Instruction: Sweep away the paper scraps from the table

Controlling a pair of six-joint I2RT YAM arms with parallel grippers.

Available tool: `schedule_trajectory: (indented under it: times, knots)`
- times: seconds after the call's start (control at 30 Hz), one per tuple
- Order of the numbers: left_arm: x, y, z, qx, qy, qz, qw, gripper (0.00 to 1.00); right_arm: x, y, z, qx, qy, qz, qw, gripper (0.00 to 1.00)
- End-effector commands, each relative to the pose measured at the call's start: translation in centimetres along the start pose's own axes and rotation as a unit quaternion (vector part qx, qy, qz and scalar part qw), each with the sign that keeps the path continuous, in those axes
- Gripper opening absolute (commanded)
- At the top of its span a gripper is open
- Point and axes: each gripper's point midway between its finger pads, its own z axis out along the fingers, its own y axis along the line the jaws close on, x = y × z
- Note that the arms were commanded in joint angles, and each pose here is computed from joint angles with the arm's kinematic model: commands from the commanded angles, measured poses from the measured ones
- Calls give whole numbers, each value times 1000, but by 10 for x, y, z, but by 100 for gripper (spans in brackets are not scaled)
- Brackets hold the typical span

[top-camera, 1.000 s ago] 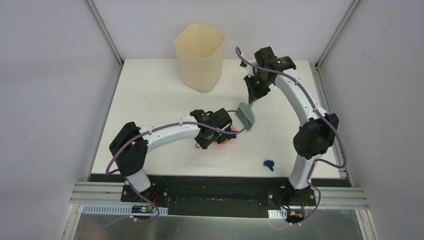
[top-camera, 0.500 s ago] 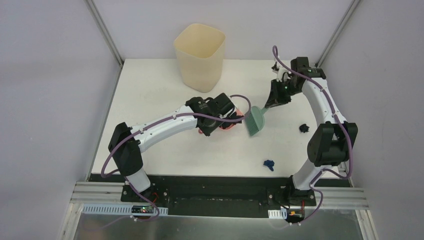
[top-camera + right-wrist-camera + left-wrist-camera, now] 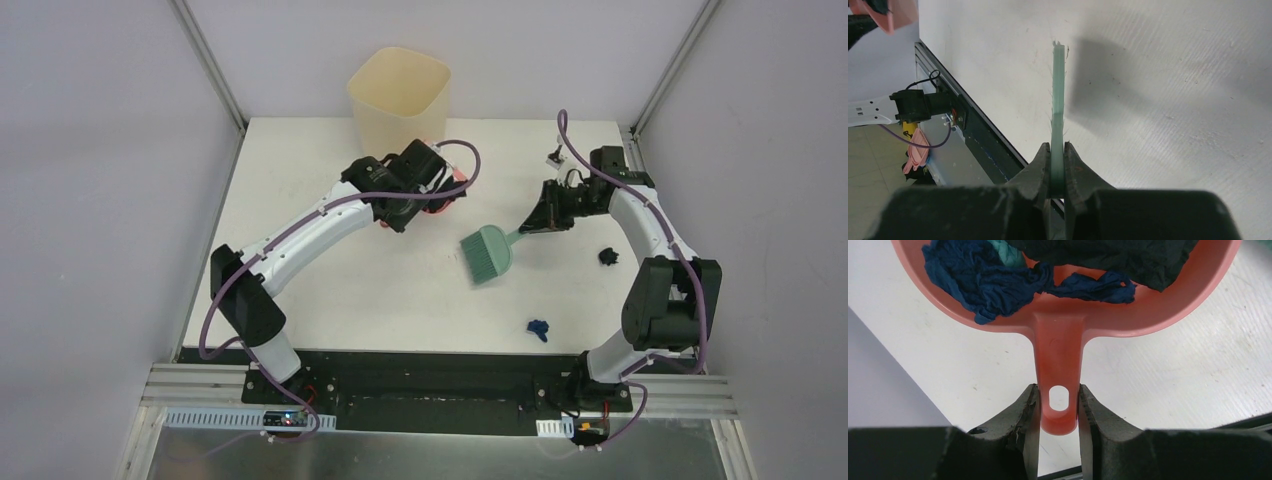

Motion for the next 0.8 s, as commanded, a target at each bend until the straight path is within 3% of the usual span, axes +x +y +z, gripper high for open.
schedule_trajectory:
  times: [0.0, 0.77]
  knots:
    - [-27, 36, -29, -37, -59, -27, 997, 15, -17, 16, -2, -54, -34, -31, 997, 0]
    - [-89, 102, -51, -95, -130, -131, 978, 13, -14, 26, -5, -71, -45, -36, 996, 0]
